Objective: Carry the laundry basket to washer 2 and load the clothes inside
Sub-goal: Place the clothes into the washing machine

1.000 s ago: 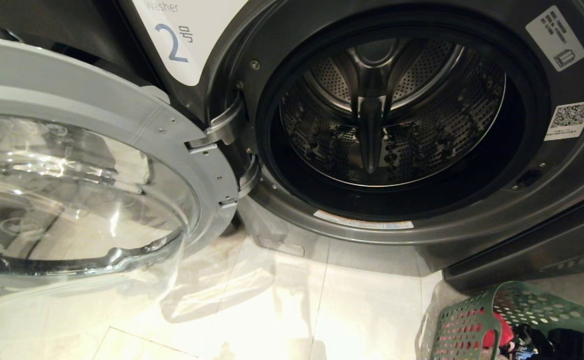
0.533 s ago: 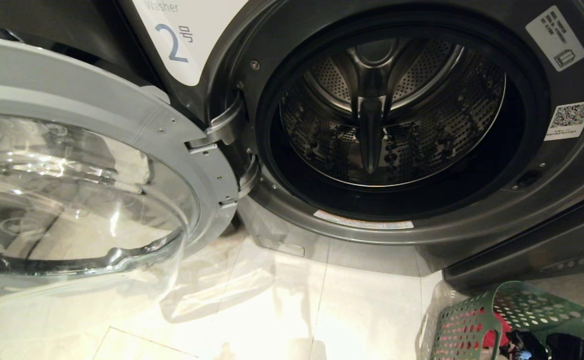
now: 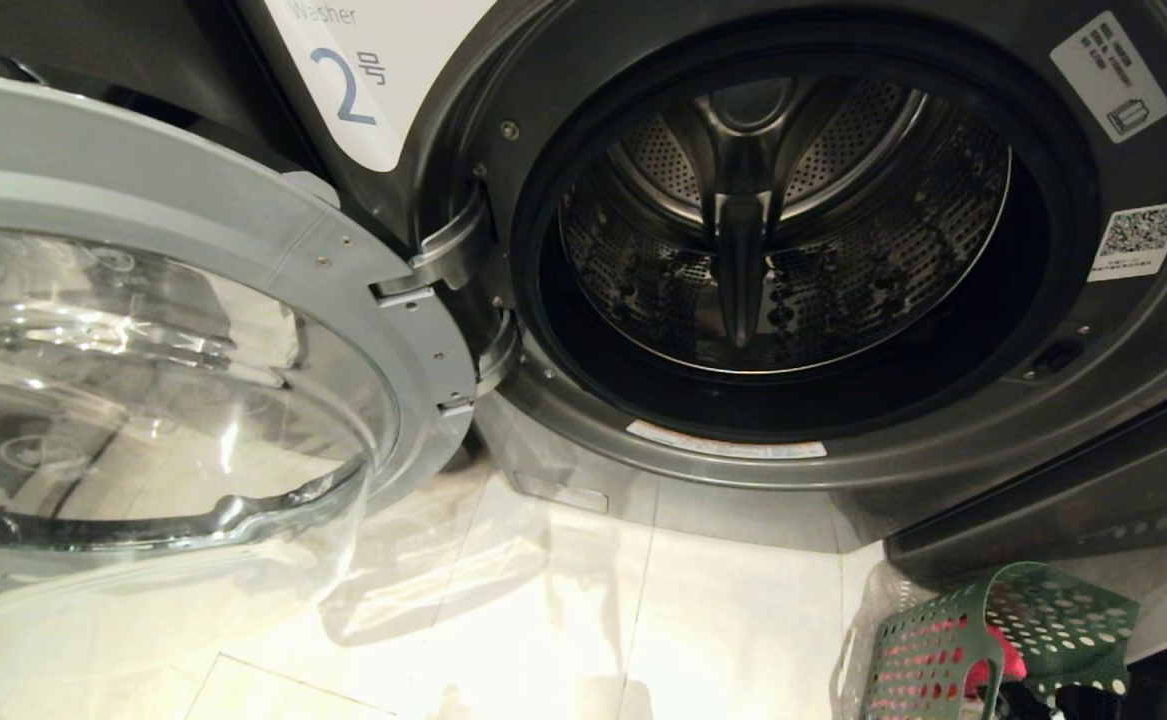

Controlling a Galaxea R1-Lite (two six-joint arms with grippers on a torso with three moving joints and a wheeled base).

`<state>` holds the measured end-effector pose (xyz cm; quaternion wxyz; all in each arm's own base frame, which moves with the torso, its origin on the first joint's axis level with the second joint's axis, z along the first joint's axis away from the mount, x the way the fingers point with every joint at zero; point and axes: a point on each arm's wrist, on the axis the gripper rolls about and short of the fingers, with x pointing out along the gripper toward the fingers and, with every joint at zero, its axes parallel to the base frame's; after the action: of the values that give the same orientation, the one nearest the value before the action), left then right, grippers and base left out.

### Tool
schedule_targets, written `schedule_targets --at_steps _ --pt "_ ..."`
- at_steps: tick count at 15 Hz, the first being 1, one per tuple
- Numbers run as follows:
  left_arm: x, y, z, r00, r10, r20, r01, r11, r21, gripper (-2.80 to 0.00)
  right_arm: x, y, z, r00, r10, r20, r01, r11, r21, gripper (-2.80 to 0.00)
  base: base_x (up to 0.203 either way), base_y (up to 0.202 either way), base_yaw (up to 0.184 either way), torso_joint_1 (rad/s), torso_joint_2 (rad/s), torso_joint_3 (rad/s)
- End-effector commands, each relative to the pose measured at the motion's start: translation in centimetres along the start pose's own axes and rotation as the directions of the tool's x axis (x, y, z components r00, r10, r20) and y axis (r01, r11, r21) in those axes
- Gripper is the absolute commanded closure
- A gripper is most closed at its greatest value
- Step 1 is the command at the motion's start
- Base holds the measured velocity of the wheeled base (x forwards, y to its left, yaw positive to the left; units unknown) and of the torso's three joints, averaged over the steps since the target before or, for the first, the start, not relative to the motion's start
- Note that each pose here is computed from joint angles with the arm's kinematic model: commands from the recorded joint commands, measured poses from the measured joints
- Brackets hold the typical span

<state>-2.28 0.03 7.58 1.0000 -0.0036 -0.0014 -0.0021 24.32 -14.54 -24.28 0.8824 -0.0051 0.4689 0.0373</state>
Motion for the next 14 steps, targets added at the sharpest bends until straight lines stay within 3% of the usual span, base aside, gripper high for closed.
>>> schedule_targets --at_steps 1,7,8,11,12,14 --pt "0.0 0.0 0.0 1.000 0.001 -0.003 -0.001 1.000 0.000 0.00 0.5 0.5 -0.3 1.000 0.014 -0.014 -0.014 1.000 -0.010 -2.80 0.000 0.000 0.000 0.000 0.00 0.000" --pt "0.0 0.0 0.0 1.000 0.001 -0.003 -0.001 1.000 0.000 0.00 2.7 0.6 1.1 0.994 0.009 -0.107 -0.009 1.000 -0.002 -2.80 0.000 0.000 0.000 0.000 0.00 0.000" --pt "0.0 0.0 0.0 1.000 0.000 -0.003 0.000 1.000 0.000 0.00 3.0 0.6 1.3 0.990 -0.023 -0.136 0.022 1.000 -0.008 -2.80 0.000 0.000 0.000 0.000 0.00 0.000" --pt "0.0 0.0 0.0 1.000 0.000 -0.003 0.000 1.000 0.000 0.00 4.0 0.7 2.5 0.990 -0.039 -0.135 0.044 0.998 0.033 -2.80 0.000 0.000 0.000 0.000 0.00 0.000" --pt "0.0 0.0 0.0 1.000 0.000 -0.003 0.000 1.000 0.000 0.00 4.2 0.6 2.7 0.989 -0.034 -0.143 0.040 0.998 0.038 0.00 0.000 0.000 0.000 0.000 0.00 0.000" --pt "0.0 0.0 0.0 1.000 0.000 -0.003 0.000 1.000 0.000 0.00 4.3 0.7 2.7 0.987 -0.024 -0.159 0.031 0.999 0.040 0.00 0.000 0.000 0.000 0.000 0.00 0.000"
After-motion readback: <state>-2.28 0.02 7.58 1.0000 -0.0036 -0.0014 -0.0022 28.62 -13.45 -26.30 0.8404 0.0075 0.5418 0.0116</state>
